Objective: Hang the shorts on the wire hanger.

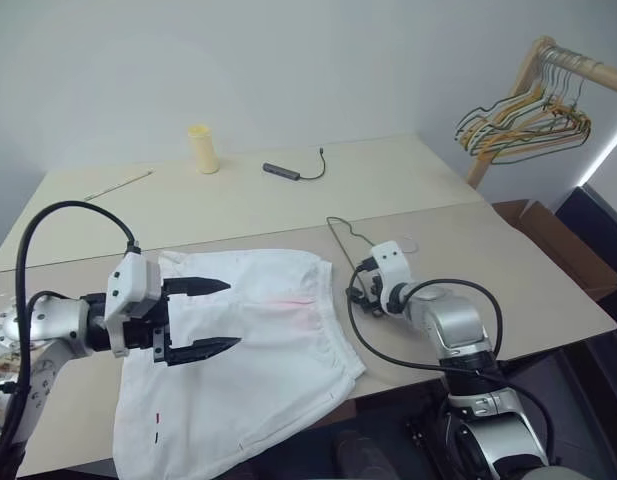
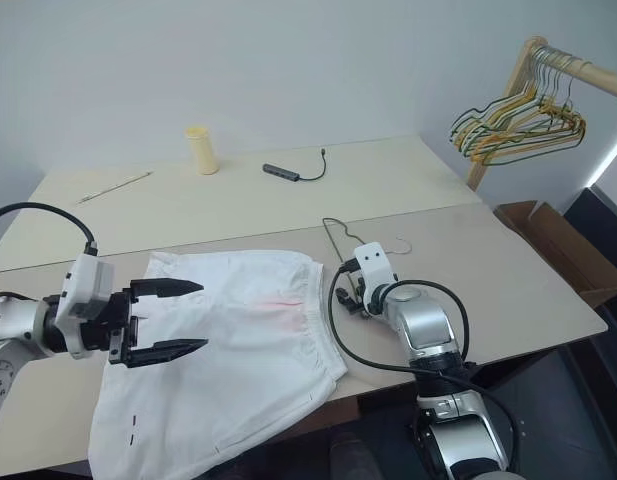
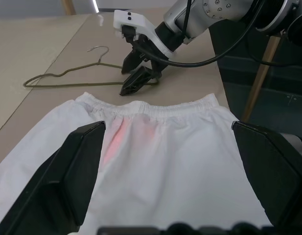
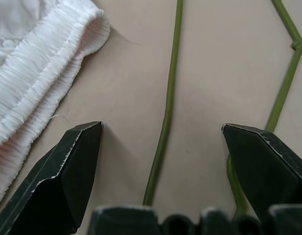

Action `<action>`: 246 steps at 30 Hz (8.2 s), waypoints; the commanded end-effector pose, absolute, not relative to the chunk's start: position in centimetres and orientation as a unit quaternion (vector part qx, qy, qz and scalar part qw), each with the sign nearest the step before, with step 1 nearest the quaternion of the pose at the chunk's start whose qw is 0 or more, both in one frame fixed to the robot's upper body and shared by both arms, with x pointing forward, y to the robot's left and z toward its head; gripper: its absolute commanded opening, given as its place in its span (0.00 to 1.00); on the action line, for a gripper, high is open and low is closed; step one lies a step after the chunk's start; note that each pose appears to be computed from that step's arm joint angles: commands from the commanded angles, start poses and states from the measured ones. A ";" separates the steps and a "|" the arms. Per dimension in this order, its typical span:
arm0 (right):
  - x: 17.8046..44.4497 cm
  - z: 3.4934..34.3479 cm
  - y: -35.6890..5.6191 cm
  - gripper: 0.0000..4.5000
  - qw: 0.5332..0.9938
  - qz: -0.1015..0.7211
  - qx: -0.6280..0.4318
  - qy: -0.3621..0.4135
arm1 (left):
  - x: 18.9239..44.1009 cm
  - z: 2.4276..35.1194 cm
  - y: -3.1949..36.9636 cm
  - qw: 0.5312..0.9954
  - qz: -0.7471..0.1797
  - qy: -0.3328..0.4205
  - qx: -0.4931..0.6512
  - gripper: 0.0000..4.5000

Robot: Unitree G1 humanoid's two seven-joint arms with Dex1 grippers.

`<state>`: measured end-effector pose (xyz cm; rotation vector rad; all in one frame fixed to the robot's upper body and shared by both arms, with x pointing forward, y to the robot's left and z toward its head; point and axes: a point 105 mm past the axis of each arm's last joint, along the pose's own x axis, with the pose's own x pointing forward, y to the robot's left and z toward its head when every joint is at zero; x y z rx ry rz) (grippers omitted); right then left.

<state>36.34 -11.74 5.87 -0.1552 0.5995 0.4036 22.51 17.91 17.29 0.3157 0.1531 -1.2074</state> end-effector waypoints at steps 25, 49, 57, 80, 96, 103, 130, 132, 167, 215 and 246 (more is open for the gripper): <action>36.9 5.6 -12.0 0.01 0.936 0.158 -0.084 0.304 | 24.3 18.3 16.8 0.843 -0.527 0.028 0.108 1.00; 29.9 21.3 -3.6 0.01 0.867 0.375 -0.211 -0.252 | 30.6 24.3 12.3 0.791 -0.423 -0.024 -0.442 1.00; 30.0 20.1 -3.2 0.00 0.864 0.376 -0.229 -0.246 | 31.6 24.9 12.6 0.807 -0.388 -0.048 -0.444 0.72; 30.3 20.5 -3.5 0.71 0.857 0.367 -0.254 -0.257 | 30.9 24.6 11.1 0.867 -0.402 -0.129 -0.265 0.00; 27.6 19.7 -9.7 0.79 0.753 0.649 -0.017 0.107 | 29.1 28.2 18.3 0.780 -0.559 -0.166 -0.228 0.00; 28.8 20.4 -7.6 0.79 0.707 0.688 0.067 0.152 | 27.7 28.8 17.6 0.714 -0.637 -0.160 -0.241 0.00; 27.7 21.1 -3.2 0.67 0.688 0.703 0.078 0.160 | 28.3 27.6 15.8 0.711 -0.641 -0.166 -0.236 0.00; 27.8 21.0 -3.2 0.52 0.691 0.700 0.076 0.161 | 28.3 27.5 15.7 0.711 -0.641 -0.165 -0.237 0.00; 23.1 13.9 -17.7 0.00 0.737 0.481 0.200 0.430 | 26.8 12.1 17.6 0.782 -0.591 0.131 0.148 0.99; 20.6 8.3 -22.8 0.00 0.643 0.378 0.307 0.591 | 24.9 11.9 16.9 0.771 -0.604 0.135 0.152 0.99; 23.9 9.9 -19.8 0.00 0.643 0.462 0.289 0.539 | 25.0 11.7 16.9 0.780 -0.591 0.133 0.156 0.99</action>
